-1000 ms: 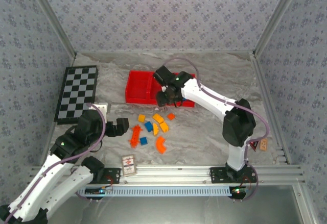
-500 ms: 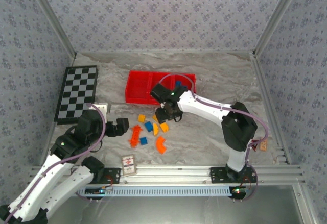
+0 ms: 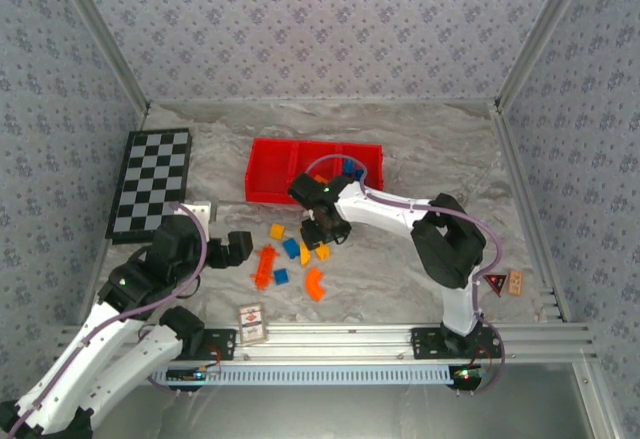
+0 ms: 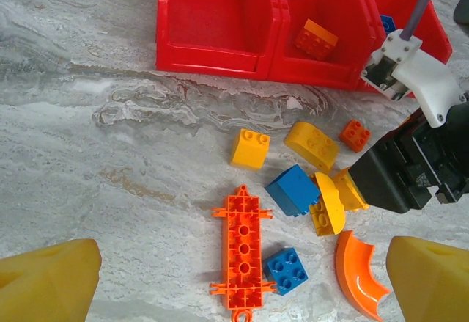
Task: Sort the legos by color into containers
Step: Pick up the lego from the center of the table.
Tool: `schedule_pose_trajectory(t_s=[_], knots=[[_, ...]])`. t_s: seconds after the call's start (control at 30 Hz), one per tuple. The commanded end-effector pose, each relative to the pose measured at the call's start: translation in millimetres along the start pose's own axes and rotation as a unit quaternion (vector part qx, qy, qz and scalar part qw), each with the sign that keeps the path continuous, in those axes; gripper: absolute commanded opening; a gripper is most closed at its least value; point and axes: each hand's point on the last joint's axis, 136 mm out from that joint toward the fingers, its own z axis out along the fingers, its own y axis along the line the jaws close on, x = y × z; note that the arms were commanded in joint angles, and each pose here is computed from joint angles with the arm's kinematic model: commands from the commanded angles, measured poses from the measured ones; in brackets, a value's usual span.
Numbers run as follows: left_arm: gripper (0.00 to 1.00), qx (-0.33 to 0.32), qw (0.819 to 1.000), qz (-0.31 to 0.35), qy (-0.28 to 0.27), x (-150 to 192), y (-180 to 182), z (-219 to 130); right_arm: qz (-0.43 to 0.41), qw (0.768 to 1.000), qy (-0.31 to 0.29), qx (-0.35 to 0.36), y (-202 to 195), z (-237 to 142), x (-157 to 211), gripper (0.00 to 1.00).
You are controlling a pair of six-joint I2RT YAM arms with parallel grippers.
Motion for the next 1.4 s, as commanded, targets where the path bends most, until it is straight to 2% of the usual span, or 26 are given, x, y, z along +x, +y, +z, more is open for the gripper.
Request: schedule_pose_trajectory(t_s=[0.0, 0.77, 1.37], knots=[[1.0, -0.004, 1.0, -0.003, -0.003, 0.8, 2.0, -1.4, -0.001, 1.0, 0.016, 0.001, 2.4, 6.4, 4.9, 0.57], [1.0, -0.007, 1.0, -0.003, -0.001, 0.8, 2.5, -0.6, -0.025, 0.998, 0.05, 0.004, 10.9, 17.6, 19.5, 0.54], [1.0, -0.008, 1.0, -0.003, -0.001, 1.0, 3.0, -0.5, 0.015, 0.998, 0.068, 0.01, -9.4, 23.2, 30.5, 0.51]])
